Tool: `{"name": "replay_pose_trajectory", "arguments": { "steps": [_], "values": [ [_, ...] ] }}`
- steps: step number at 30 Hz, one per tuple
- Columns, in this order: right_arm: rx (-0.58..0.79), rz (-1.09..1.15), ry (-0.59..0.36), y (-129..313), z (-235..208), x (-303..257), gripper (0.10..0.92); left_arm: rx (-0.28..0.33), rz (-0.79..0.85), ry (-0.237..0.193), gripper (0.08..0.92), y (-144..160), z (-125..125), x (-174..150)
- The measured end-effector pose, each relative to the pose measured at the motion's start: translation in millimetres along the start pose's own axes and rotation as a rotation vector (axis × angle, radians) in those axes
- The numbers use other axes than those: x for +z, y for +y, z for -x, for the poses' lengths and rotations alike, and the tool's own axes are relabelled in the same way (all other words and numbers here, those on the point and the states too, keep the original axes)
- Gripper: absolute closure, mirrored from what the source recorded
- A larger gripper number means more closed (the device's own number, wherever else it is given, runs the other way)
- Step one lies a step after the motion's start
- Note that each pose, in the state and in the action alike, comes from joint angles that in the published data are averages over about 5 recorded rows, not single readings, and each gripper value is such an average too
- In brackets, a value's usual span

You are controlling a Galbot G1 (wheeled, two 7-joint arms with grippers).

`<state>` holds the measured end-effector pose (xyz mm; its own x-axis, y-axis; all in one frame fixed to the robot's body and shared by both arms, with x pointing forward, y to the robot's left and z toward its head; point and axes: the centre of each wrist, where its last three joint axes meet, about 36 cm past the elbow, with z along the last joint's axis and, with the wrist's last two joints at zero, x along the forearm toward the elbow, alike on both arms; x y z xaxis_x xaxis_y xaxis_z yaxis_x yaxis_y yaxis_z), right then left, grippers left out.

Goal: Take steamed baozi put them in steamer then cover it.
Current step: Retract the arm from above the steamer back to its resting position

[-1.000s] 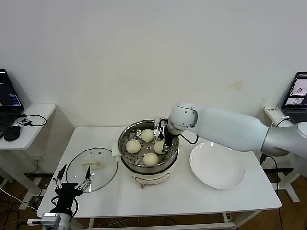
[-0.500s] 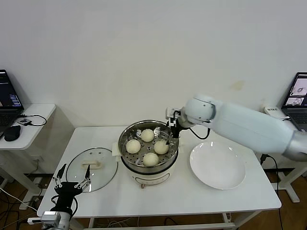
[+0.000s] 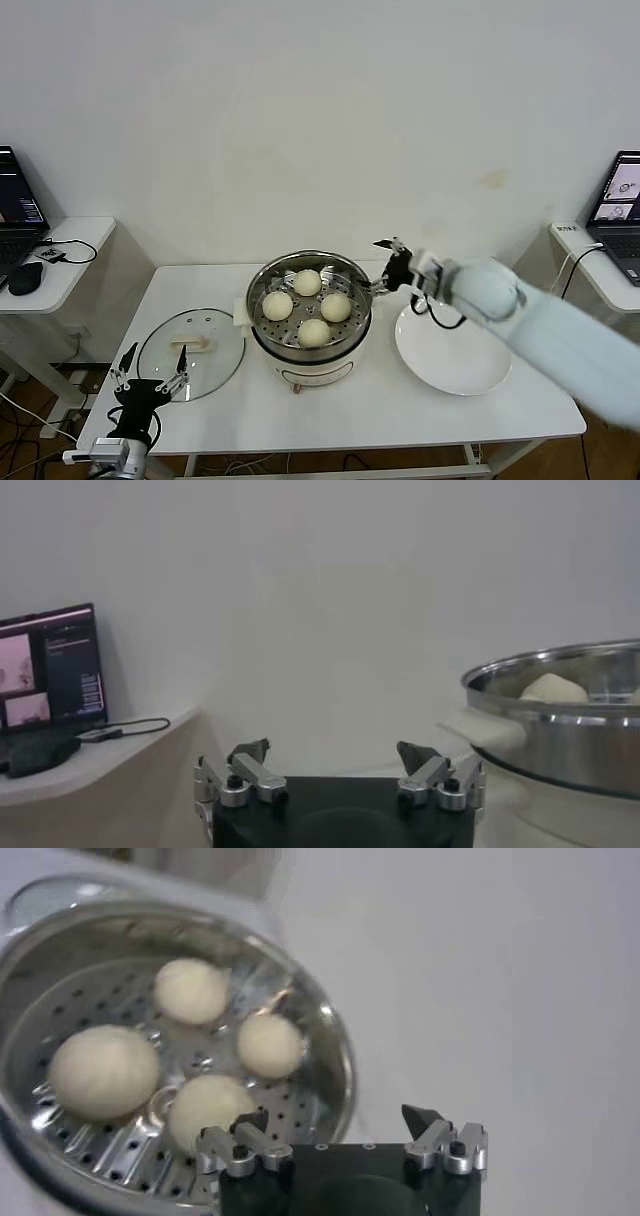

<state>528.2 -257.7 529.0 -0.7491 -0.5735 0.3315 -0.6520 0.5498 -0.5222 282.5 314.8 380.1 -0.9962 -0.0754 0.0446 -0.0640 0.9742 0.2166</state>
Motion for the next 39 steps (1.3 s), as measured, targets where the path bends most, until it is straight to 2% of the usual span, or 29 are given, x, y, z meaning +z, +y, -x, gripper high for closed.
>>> {"name": "replay_pose_trajectory", "arguments": {
  "steps": [8, 14, 20, 30, 39],
  "values": [
    [0.228, 0.144, -0.22, 46.1, -35.4, 53.2, 0.2, -0.02, 0.07, -0.004, 0.177, -1.0, 4.4, 12.9],
    [0.413, 0.27, -0.286, 81.5, -73.8, 90.3, 0.199, -0.026, 0.259, -0.005, 0.177, 8.3, 8.4, 25.7],
    [0.579, 0.345, -0.254, 114.3, -121.1, 123.6, 0.2, 0.012, 0.551, -0.025, 0.177, 21.8, 15.3, 39.3],
    [0.756, 0.388, -0.171, 155.7, -176.8, 153.6, 0.2, 0.131, 1.028, -0.06, 0.177, 41.3, 41.0, 62.4],
    [0.837, 0.404, -0.118, 176.6, -203.5, 165.1, 0.2, 0.191, 1.265, -0.069, 0.177, 47.4, 80.9, 74.1]
  ]
}}
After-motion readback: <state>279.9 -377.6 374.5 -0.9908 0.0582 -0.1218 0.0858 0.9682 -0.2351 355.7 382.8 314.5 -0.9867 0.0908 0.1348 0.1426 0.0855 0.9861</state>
